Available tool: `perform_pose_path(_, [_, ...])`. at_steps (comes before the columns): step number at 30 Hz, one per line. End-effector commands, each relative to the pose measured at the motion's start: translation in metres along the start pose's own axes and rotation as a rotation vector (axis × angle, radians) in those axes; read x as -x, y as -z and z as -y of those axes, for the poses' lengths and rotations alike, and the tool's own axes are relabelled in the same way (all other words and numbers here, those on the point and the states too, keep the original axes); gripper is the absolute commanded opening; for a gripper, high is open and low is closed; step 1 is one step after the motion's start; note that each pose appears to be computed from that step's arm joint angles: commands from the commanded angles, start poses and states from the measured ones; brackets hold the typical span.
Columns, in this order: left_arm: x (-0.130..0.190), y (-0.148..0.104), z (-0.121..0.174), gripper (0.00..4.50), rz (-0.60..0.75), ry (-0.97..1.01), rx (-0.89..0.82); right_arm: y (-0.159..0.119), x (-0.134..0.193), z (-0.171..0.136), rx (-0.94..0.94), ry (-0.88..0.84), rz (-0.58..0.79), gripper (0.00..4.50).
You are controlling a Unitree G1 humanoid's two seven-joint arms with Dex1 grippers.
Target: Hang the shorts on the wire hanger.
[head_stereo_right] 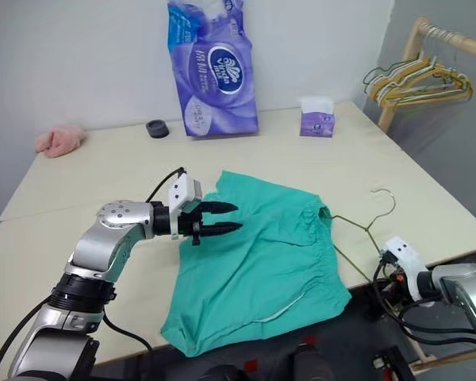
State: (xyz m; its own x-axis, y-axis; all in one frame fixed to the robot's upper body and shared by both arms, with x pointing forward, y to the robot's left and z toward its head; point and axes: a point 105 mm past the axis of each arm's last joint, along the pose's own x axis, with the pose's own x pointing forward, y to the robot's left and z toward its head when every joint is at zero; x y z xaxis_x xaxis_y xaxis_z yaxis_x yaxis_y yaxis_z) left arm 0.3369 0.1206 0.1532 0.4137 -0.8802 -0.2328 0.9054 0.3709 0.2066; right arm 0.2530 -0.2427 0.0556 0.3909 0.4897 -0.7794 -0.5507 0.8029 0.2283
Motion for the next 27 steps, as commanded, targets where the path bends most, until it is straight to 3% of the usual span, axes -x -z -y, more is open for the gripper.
perform_pose_path(1, [0.005,-0.018,-0.014,2.30,0.060,-0.071,-0.032,-0.068,0.033,-0.019,0.156,-0.028,0.228,0.00])
perform_pose_path(11, [0.001,-0.018,-0.012,2.30,0.061,-0.061,-0.032,-0.068,0.056,-0.036,0.349,-0.037,0.152,0.00])
perform_pose_path(14, [0.001,-0.018,-0.013,2.30,0.064,-0.061,-0.032,-0.068,0.053,-0.034,0.337,-0.033,0.146,0.00])
perform_pose_path(19, [-0.002,-0.020,-0.016,2.30,0.074,-0.069,-0.035,-0.049,0.035,0.000,0.433,0.093,-0.011,0.00])
perform_pose_path(27, [-0.001,-0.023,-0.019,2.30,0.087,-0.085,-0.031,-0.063,0.015,0.002,0.549,0.057,-0.067,0.00])
